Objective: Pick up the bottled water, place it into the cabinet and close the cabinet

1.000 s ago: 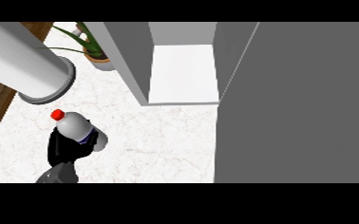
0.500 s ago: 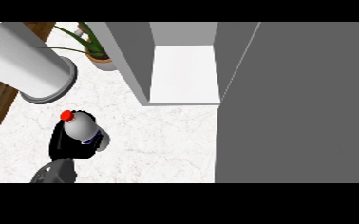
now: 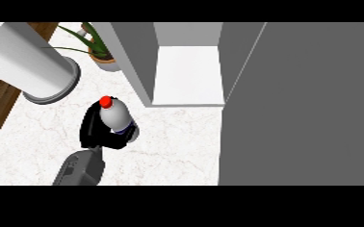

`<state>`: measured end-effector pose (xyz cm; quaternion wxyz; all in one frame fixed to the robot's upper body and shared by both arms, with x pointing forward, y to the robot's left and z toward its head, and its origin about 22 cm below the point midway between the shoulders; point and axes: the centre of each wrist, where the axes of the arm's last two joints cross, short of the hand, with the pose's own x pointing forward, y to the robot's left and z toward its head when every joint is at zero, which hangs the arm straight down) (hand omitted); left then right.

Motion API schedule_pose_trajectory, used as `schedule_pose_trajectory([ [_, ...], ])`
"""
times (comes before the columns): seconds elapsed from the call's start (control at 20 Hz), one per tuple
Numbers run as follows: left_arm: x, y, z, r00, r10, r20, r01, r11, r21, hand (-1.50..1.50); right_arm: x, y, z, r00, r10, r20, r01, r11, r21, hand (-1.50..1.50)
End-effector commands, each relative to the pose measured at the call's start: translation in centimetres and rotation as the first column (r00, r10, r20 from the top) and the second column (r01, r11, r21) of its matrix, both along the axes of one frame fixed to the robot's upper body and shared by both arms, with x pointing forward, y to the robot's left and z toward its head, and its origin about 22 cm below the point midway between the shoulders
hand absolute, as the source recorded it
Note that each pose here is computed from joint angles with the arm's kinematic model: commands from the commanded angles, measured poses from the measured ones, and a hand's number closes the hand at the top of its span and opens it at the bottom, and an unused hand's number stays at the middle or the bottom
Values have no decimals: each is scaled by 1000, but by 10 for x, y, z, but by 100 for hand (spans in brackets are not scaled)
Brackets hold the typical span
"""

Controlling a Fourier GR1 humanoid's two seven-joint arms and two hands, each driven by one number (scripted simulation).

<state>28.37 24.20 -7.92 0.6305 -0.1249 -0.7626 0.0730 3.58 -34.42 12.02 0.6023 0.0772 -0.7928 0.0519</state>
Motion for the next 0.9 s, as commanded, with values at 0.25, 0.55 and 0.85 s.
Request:
schedule_pose_trajectory([
  [0.25, 26, -69, 63, 1000, 13, 24, -14, 999, 40, 150, -3, 34, 40, 995, 67, 79, -70, 997, 39, -150],
  [0.55, 29, -105, 79, 998, 40, 56, -45, 995, 86, 150, -2, 25, 44, 995, 69, 72, -71, 997, 25, -150],
  [0.85, 50, -126, 104, 995, 104, 10, -104, 975, 197, 150, 1, 16, 24, 996, 49, 74, -52, 998, 42, -150],
])
